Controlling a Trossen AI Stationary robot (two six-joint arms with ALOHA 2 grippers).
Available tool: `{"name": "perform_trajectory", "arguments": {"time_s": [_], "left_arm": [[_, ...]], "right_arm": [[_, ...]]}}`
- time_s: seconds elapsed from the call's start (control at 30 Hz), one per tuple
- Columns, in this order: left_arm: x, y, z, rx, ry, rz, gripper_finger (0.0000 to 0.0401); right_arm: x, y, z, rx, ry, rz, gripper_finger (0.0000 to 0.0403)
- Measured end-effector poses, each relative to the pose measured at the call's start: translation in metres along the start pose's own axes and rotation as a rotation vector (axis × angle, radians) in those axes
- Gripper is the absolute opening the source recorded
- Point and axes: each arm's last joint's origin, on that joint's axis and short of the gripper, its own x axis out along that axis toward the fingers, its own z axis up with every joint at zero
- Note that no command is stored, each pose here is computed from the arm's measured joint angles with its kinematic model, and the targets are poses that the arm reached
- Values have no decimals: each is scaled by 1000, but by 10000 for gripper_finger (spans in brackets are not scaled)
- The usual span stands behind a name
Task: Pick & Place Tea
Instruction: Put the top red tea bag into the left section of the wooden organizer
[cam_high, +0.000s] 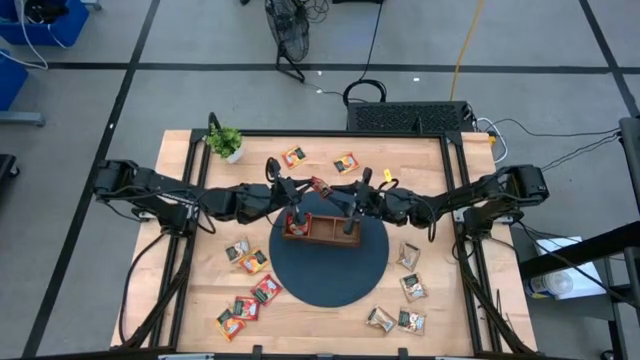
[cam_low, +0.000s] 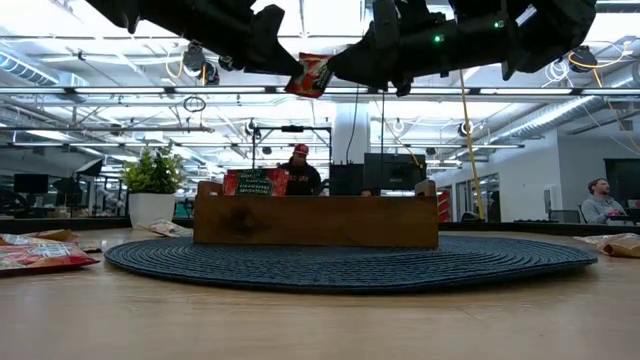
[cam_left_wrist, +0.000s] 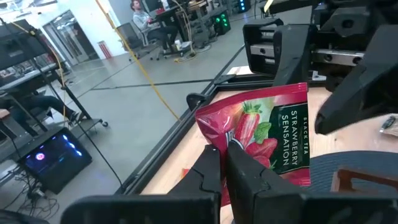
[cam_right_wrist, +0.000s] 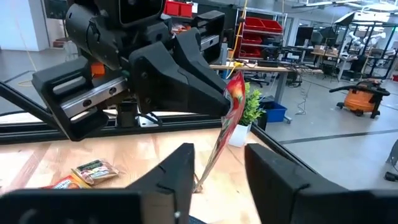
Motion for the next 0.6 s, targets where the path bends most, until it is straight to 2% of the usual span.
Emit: {"name": "perform_trajectory", "arguments": {"time_s": [0.13,0.3,0.4,0.5,0.6], "left_arm": [[0,0,0,-9,-2,-9,9],[0,0,0,-14,2,-16,12],[-1,-2,-2,-29,18,-28,32],[-7,-3,1,-37,20,-33,57],[-13,-2,6,-46,8,-41,75]], "right_arm": [[2,-4,0,-58,-6,59,19],[3,-9,-1,-62,27,124,1],[-2,-8,10,-120,154,141,0],[-10,-4,30,-199,356,123,0],[-18,1,56,-216,563,147,0]]}}
